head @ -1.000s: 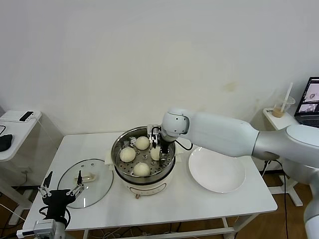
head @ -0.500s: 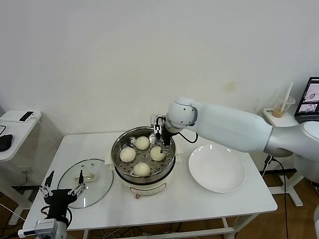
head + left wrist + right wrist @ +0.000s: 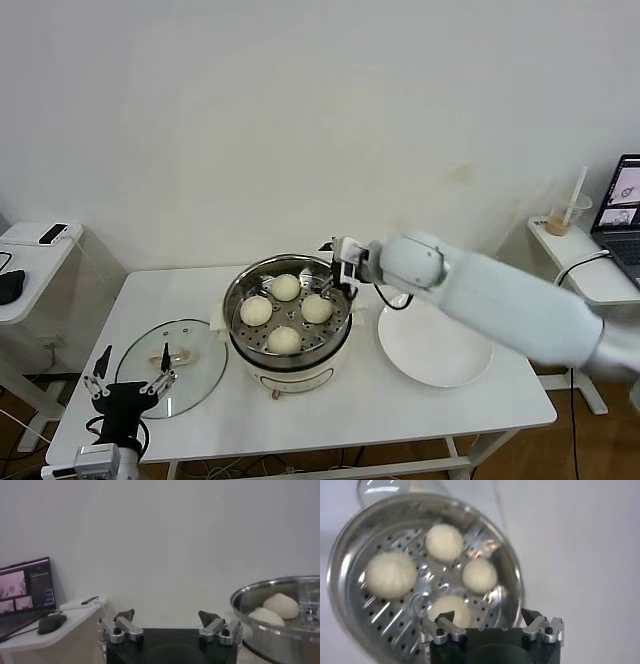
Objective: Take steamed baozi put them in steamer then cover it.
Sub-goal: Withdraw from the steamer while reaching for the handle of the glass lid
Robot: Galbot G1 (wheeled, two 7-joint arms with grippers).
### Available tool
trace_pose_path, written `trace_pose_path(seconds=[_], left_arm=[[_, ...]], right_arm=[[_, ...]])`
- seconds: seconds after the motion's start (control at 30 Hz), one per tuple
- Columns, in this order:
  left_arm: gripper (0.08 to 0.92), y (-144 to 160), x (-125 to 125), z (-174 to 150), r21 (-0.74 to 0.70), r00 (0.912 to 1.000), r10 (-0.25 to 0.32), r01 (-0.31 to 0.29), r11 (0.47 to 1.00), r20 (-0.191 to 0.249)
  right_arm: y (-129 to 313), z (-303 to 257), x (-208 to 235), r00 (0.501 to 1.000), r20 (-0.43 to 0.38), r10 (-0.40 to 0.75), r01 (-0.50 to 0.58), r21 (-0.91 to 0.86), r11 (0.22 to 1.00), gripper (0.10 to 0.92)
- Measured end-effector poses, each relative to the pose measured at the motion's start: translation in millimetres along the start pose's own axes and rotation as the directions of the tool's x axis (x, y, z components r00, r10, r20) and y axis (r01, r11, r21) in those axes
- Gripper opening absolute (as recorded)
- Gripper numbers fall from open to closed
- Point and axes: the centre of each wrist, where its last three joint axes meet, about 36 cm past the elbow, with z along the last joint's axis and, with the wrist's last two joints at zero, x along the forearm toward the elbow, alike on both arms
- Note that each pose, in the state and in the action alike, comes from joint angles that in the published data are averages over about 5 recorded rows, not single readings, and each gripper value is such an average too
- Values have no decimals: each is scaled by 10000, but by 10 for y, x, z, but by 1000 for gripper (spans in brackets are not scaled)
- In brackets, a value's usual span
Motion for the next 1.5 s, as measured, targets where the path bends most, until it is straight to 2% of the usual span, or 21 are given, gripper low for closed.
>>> trace_pose_path(seconds=[0.2,0.33,0.43,0.63,0.83,1.0,1.2,1.37,1.5], left_arm=[[823,-48,1,62,76,10000,-67,67,9999,-44],[823,-71,2,103,2,10000,-54,54,10000,-59],[823,-65,-3,137,-198,10000,-36,34,9998,-63],[823,-7,-42,245,-1167,10000,-56,53,9931,-22],[823,89,-108,480,-3132,10000,-8,6,9497,-4],[823,227,-106,784,-5370,9998,188,-130,8435,53],[823,369,-117,1110,-7577,9965,830,-439,6511,137],[823,471,-237,1286,-8622,9910,1327,-527,5038,170],[823,531,-386,1358,-9045,9871,1586,-497,4236,200]], right_arm=[[275,403,74,9601,1898,2053,-1876,-1073,9764,823],[473,665,135,8989,2867,3315,-2836,-1962,9387,823],[628,870,224,8471,3247,4208,-3414,-2742,8990,823],[1010,1268,523,7556,3066,5789,-4228,-4468,7885,823],[1483,1587,910,6890,2012,6962,-4955,-5702,6552,823],[1893,1829,1217,6548,811,7514,-5624,-6120,5561,823],[2269,2034,1483,6236,-438,7805,-6272,-6240,4661,823],[2513,2063,1616,6119,-1091,7834,-6501,-6335,4196,823],[2639,2057,1697,5956,-1500,7891,-6668,-6401,3817,823]])
